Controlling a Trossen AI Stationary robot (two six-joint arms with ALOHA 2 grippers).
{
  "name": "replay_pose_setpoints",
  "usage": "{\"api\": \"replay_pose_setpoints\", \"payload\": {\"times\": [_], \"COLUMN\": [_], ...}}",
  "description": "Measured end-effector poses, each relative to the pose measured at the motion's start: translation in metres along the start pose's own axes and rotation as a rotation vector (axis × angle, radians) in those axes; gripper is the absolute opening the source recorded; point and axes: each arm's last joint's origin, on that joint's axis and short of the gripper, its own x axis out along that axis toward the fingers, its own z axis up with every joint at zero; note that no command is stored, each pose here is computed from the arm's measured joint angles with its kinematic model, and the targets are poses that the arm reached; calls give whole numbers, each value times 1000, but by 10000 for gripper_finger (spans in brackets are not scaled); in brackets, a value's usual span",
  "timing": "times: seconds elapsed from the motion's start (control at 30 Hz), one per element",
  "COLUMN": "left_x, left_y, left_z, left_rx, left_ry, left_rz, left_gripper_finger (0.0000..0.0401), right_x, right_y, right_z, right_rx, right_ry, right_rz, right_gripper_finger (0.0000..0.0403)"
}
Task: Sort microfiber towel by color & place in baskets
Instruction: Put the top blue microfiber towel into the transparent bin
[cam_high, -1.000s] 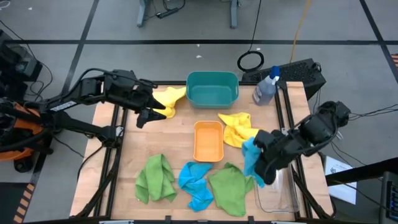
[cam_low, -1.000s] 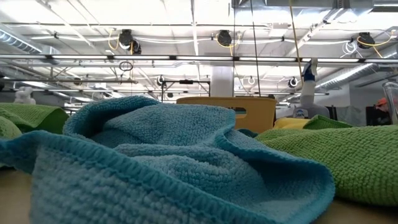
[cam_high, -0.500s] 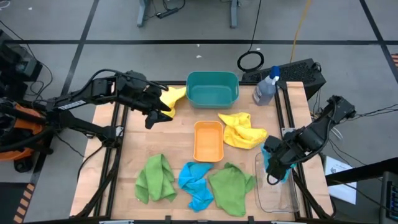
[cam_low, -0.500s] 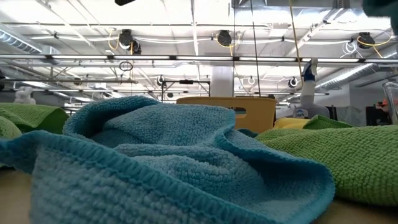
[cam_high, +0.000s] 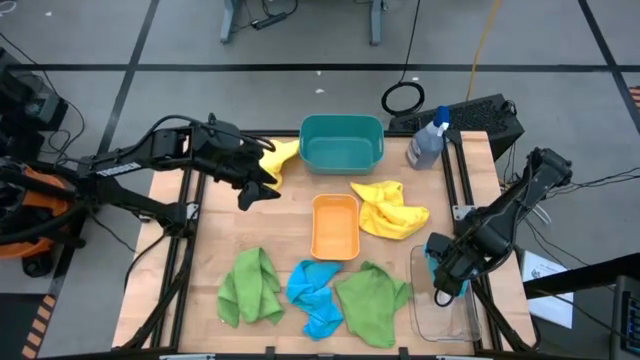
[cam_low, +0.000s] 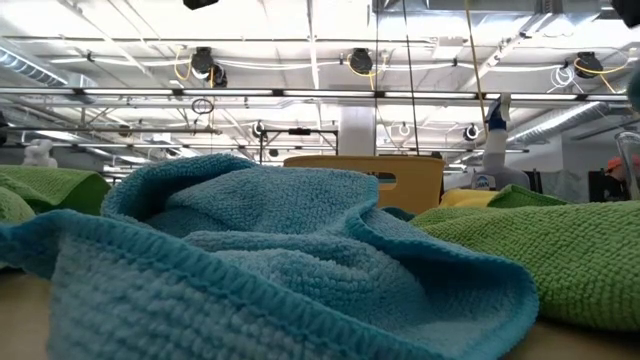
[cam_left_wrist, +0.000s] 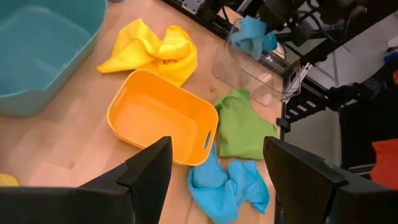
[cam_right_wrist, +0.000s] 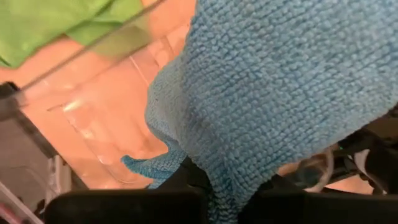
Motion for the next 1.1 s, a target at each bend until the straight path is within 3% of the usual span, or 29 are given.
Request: {"api": "replay_pose_setpoints", "payload": {"times": [0.23,0.4,0.7,0.97,1.1], "left_x": [23,52,109,146,160], "left_y": [-10,-19,-56,-90,-96], "left_z": [-4,-10,-39,-54,-59], "left_rx": [-1,-77,-148,-181,-278], "left_ry": [47,113,236,100,86], "left_rz": [34,72,71,57,57], "left_gripper_finger": [258,258,258,258,258], "right_x": [36,62,73,73,73], "right_y": [3,1,-4,-5,-3], "right_z": [-6,-9,-10,-10,-12], "right_rx": [-43,-5,0,-68,-79], "right_ry": [-9,-9,-6,-23,52], "right_rz": [46,69,45,36,70], "right_gripper_finger": [33,59,128,186,206]}}
